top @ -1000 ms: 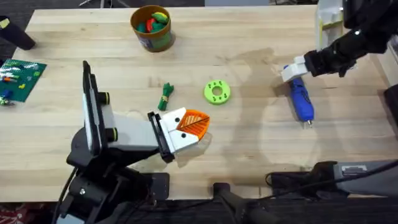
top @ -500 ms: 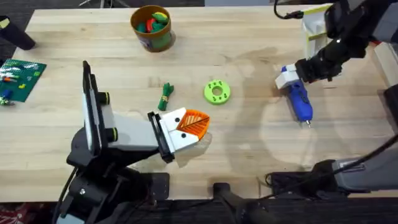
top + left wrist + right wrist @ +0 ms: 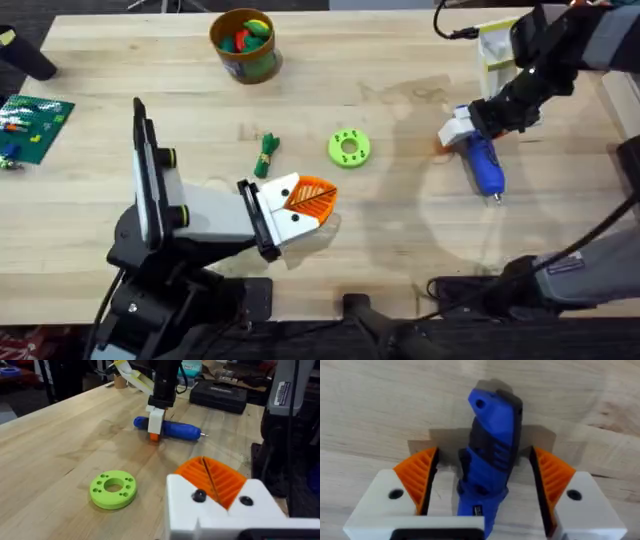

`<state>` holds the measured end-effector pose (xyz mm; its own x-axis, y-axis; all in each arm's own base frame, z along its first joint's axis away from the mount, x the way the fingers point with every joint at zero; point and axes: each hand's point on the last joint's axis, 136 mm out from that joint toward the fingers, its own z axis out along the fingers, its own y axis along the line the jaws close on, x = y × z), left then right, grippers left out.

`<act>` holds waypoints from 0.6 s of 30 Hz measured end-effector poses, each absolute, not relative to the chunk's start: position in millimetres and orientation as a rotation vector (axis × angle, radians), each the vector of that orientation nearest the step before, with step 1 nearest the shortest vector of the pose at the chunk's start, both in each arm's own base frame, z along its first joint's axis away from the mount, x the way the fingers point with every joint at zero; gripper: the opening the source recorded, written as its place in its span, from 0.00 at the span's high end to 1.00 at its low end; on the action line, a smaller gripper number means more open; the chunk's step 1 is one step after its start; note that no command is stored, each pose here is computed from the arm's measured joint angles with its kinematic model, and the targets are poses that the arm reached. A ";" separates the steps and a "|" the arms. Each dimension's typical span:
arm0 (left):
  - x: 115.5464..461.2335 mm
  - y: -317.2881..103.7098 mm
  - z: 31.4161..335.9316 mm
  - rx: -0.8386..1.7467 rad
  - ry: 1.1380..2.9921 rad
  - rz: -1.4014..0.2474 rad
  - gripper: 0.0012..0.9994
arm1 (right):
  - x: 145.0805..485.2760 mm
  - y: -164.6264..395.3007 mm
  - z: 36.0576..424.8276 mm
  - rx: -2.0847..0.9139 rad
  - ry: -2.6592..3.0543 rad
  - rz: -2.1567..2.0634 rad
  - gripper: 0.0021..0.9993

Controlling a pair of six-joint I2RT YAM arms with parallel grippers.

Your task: Pick up the gripper from the table and insert it into the empty holder that is missing its gripper. Then pick up a screw, insert it into the mounting hole, and use the screwdriver to tighten it. Finally, clean up the table by picking up the vegetable and placing it into the bucket.

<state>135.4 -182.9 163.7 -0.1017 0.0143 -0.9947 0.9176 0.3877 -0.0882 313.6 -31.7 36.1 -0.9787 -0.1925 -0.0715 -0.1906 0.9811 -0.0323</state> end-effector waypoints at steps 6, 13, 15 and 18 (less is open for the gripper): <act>135.4 -182.9 163.7 0.886 1.466 -0.960 0.99 | 315.0 -31.9 36.2 -0.292 3.048 -0.041 0.04; 135.4 -182.9 163.7 0.886 1.466 -0.960 0.99 | 320.6 -32.0 36.8 -0.281 3.025 -0.044 0.28; 135.4 -182.9 163.7 0.886 1.466 -0.960 0.99 | 321.3 -32.1 36.8 -0.281 3.023 -0.046 0.37; 135.4 -182.9 163.7 0.886 1.466 -0.960 0.99 | 321.9 -32.5 36.9 -0.281 3.021 -0.049 0.59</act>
<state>135.4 -182.9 163.7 -0.1017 0.0143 -0.9947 0.9176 0.3877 -0.0883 321.9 -32.5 36.9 -0.9771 -0.1858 -0.1038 -0.1823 0.9823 -0.0423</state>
